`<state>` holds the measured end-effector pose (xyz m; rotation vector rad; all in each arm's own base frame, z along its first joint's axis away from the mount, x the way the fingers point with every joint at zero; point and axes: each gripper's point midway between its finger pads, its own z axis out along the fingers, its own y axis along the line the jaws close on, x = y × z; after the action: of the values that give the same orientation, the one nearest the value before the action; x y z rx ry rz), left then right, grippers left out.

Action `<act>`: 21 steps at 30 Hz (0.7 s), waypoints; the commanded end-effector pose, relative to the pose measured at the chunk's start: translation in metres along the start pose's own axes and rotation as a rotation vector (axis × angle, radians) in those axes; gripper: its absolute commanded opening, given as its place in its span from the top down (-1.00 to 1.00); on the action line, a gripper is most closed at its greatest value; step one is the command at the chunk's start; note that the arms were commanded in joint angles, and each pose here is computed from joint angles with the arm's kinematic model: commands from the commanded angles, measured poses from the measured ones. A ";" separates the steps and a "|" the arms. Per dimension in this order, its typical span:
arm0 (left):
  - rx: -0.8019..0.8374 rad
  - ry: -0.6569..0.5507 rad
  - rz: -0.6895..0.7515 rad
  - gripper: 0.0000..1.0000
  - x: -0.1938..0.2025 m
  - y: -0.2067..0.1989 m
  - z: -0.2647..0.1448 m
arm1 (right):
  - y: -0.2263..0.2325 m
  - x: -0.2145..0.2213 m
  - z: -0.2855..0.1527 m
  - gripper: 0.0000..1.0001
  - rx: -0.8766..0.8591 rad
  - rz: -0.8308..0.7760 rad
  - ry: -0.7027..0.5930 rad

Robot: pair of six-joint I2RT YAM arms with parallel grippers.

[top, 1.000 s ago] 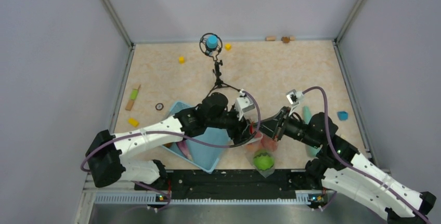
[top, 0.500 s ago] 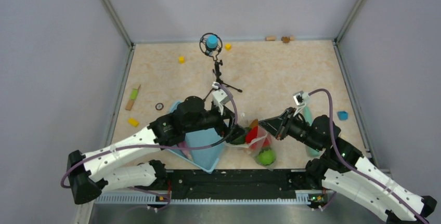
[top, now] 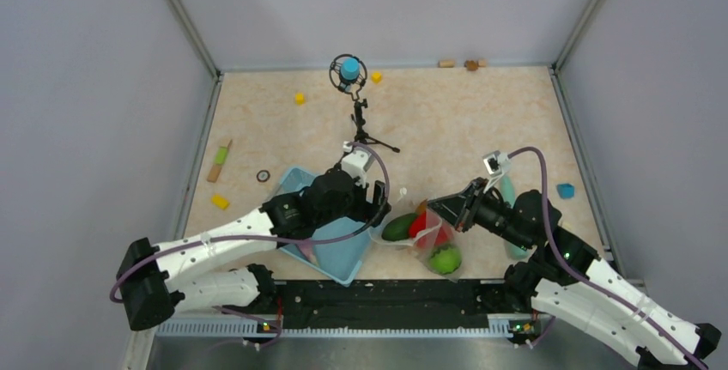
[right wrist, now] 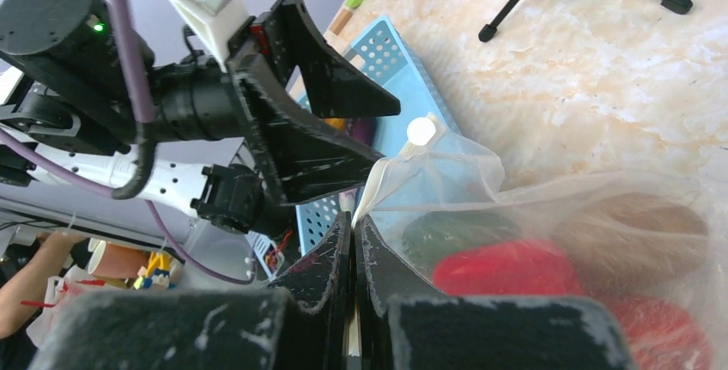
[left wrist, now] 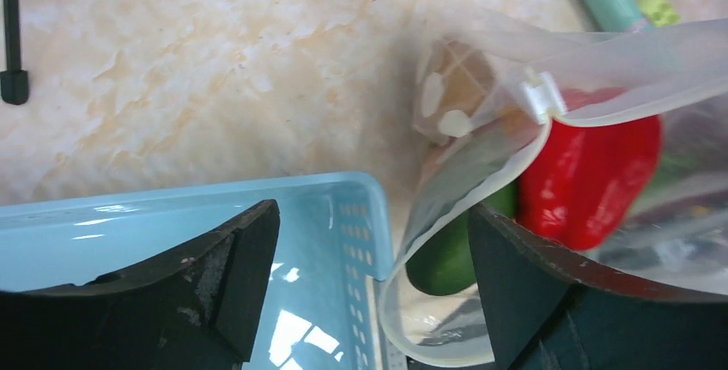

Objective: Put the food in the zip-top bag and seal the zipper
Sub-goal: Place the fake vegetable in the zipper food storage bag, then adjust the zipper food storage bag at the center of the board.

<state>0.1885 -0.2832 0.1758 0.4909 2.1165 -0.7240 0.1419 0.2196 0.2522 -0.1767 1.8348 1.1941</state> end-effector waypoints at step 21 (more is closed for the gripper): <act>0.200 0.046 0.008 1.00 -0.013 -0.050 0.019 | 0.003 -0.020 -0.007 0.99 0.025 -0.046 -0.048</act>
<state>0.1799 -0.3123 0.1501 0.5919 2.2190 -0.7949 0.1445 0.2137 0.2427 -0.1834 1.8611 1.1329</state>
